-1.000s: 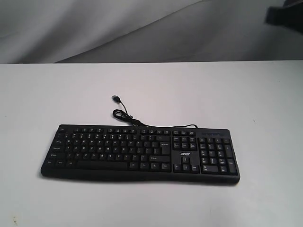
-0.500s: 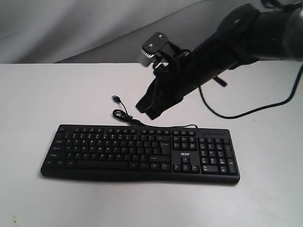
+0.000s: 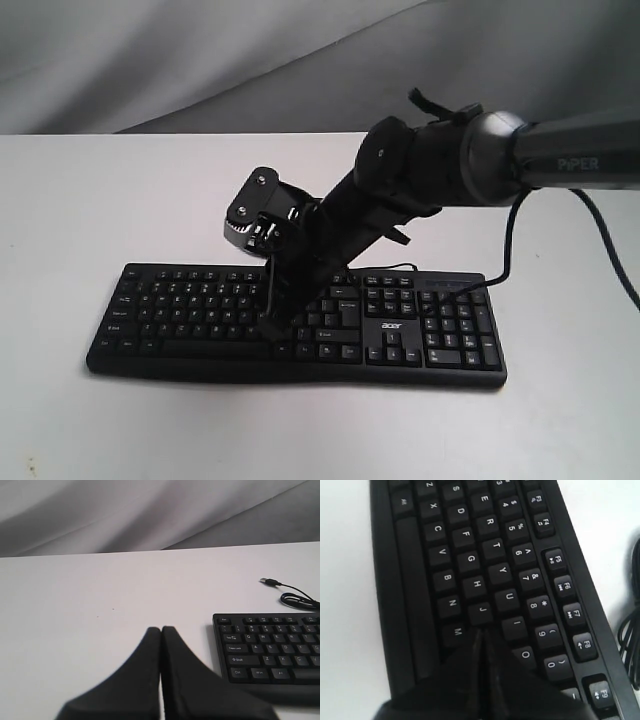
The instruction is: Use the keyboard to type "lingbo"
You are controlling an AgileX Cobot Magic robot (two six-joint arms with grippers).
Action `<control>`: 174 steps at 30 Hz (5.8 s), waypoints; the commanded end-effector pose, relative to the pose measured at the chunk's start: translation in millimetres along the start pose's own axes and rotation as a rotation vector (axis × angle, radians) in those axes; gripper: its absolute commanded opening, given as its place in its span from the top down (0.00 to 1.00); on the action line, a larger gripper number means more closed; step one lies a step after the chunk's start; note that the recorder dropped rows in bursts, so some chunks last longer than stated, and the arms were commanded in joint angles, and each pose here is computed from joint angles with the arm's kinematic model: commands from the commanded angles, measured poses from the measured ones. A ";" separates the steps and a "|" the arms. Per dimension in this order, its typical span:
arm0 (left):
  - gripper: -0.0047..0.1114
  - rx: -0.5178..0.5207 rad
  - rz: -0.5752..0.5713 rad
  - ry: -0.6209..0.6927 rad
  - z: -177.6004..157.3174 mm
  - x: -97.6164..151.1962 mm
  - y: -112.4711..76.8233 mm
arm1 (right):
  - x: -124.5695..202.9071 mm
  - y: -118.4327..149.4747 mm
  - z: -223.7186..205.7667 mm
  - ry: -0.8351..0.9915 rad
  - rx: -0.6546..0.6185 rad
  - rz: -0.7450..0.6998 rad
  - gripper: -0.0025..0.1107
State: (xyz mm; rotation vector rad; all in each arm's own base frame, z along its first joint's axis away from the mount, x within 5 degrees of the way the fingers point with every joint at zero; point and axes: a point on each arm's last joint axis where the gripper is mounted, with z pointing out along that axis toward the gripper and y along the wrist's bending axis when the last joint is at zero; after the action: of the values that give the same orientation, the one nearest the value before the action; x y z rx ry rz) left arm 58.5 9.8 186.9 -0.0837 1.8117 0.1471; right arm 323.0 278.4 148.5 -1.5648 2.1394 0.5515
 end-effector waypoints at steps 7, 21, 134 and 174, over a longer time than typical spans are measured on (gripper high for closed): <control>0.96 0.002 -0.005 0.003 0.7 1.2 -0.3 | 19.1 1.0 7.8 0.037 0.032 0.023 0.98; 0.96 0.002 -0.005 0.003 0.7 1.2 -0.3 | 19.1 -4.3 12.7 0.010 0.079 0.027 0.98; 0.96 0.002 -0.005 0.003 0.7 1.2 -0.3 | -14.0 24.2 38.6 -0.012 -0.002 -0.017 0.98; 0.96 0.002 -0.005 0.003 0.7 1.2 -0.3 | -37.1 7.6 55.4 -0.051 0.001 -0.034 0.98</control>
State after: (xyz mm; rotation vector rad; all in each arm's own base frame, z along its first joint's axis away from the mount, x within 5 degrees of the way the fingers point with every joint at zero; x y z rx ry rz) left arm 58.5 9.8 186.9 -0.0837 1.8117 0.1471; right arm 331.7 338.2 120.3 -1.5736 2.0775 0.5644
